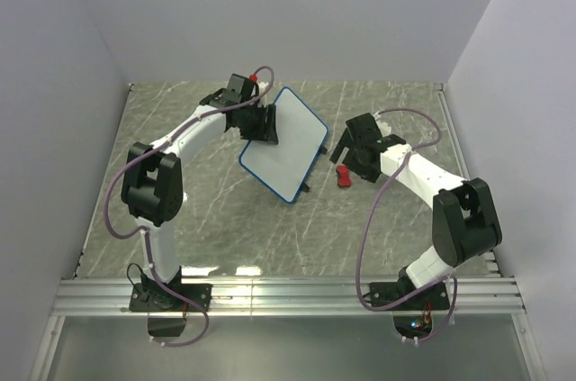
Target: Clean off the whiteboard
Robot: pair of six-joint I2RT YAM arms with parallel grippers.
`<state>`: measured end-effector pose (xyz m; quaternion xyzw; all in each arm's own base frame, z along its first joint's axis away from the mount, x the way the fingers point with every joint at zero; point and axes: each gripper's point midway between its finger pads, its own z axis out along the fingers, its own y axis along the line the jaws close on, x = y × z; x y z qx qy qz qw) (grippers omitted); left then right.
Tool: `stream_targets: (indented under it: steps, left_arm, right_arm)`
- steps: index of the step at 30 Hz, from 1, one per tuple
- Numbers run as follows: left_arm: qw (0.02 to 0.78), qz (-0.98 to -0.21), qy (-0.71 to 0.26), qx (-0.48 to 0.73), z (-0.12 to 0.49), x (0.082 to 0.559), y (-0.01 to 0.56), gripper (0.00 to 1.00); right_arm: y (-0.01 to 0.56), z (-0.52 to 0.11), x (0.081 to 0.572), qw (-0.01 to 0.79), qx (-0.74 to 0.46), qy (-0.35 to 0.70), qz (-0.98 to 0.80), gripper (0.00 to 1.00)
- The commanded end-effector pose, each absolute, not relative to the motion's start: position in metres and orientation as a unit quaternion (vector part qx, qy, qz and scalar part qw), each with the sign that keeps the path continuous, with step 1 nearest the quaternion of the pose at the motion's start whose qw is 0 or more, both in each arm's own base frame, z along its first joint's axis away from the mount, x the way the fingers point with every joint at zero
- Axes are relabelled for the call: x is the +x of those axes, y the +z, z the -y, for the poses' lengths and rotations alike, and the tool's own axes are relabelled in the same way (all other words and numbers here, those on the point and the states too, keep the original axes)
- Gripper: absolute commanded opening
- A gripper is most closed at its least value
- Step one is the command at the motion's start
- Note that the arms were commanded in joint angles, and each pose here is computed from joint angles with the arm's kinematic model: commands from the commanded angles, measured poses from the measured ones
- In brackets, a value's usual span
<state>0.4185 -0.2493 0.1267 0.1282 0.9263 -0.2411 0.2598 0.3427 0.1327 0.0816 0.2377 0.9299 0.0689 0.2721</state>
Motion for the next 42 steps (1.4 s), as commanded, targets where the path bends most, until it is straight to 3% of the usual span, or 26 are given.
stream_targets:
  steps: [1, 2, 3, 13, 19, 21, 27, 35, 42]
  left_arm:
    - [0.264, -0.933, -0.209, 0.125, 0.235, 0.406, 0.150, 0.80]
    - [0.284, -0.931, -0.197, 0.119, 0.231, 0.411, 0.165, 0.94]
    - [0.285, -0.933, -0.189, 0.115, 0.226, 0.409, 0.170, 0.99]
    - [0.368, -0.924, -0.097, 0.040, 0.164, 0.400, 0.236, 0.99]
    - [0.477, -0.874, -0.087, -0.020, 0.128, 0.371, 0.304, 1.00]
    - [0.526, -0.840, -0.130, -0.017, 0.128, 0.350, 0.312, 0.99]
    - [0.521, -0.841, -0.140, -0.034, 0.113, 0.312, 0.297, 0.99]
    - [0.532, -0.833, -0.142, -0.048, 0.108, 0.305, 0.304, 0.99]
    - [0.544, -0.823, -0.156, -0.055, 0.112, 0.311, 0.318, 1.00]
  right_arm:
    - [0.096, -0.124, 0.338, 0.292, 0.220, 0.054, -0.929, 1.00]
    - [0.105, -0.125, 0.338, 0.301, 0.217, 0.063, -0.927, 1.00]
    - [0.111, -0.125, 0.337, 0.307, 0.215, 0.066, -0.925, 1.00]
    - [0.235, -0.154, 0.319, 0.449, 0.124, 0.177, -0.867, 1.00]
    - [0.298, -0.146, 0.273, 0.537, 0.100, 0.257, -0.797, 1.00]
    - [0.304, -0.142, 0.255, 0.547, 0.100, 0.290, -0.779, 1.00]
    - [0.303, -0.134, 0.225, 0.526, 0.112, 0.311, -0.784, 1.00]
    - [0.311, -0.123, 0.213, 0.549, 0.097, 0.306, -0.771, 1.00]
    - [0.297, -0.130, 0.214, 0.516, 0.093, 0.301, -0.796, 0.98]
